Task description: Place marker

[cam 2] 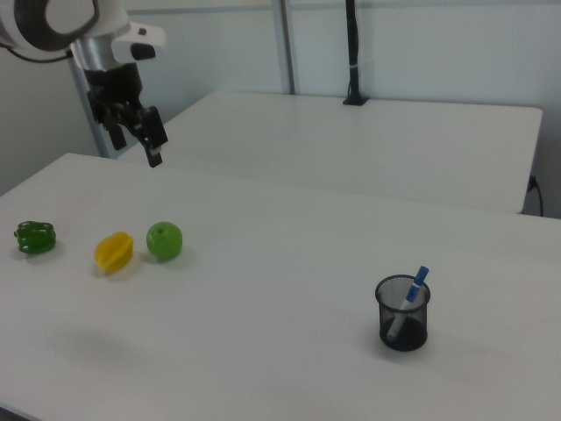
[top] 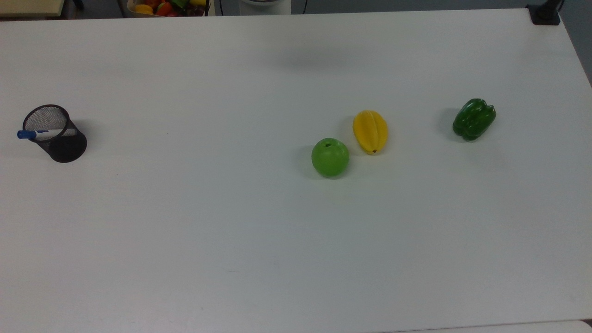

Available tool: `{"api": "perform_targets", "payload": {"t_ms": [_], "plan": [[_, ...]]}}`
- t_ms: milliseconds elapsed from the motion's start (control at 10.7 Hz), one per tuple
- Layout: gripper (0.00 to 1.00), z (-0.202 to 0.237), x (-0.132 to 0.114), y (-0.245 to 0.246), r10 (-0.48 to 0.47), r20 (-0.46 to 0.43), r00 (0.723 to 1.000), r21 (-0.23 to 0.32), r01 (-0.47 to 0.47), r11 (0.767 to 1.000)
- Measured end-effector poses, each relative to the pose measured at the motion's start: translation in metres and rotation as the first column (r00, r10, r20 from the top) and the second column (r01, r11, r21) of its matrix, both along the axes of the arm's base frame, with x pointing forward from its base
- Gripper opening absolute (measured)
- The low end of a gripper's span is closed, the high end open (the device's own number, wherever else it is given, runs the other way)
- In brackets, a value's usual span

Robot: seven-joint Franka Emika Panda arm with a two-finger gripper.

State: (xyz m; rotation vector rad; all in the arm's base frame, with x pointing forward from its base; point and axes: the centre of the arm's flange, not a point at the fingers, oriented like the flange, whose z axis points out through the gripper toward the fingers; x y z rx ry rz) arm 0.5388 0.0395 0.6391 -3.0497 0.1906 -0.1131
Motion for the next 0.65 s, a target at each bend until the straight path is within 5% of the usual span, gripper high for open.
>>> {"api": "perform_targets", "payload": {"t_ms": [280,654], "plan": [[1.00,-0.016,0.007,-0.021,0.140,0.005,0.990,-0.020,-0.140,0.990],[1.00,-0.018,0.010,-0.031,0.175,0.018,0.984,-0.025,-0.174,0.984]]}}
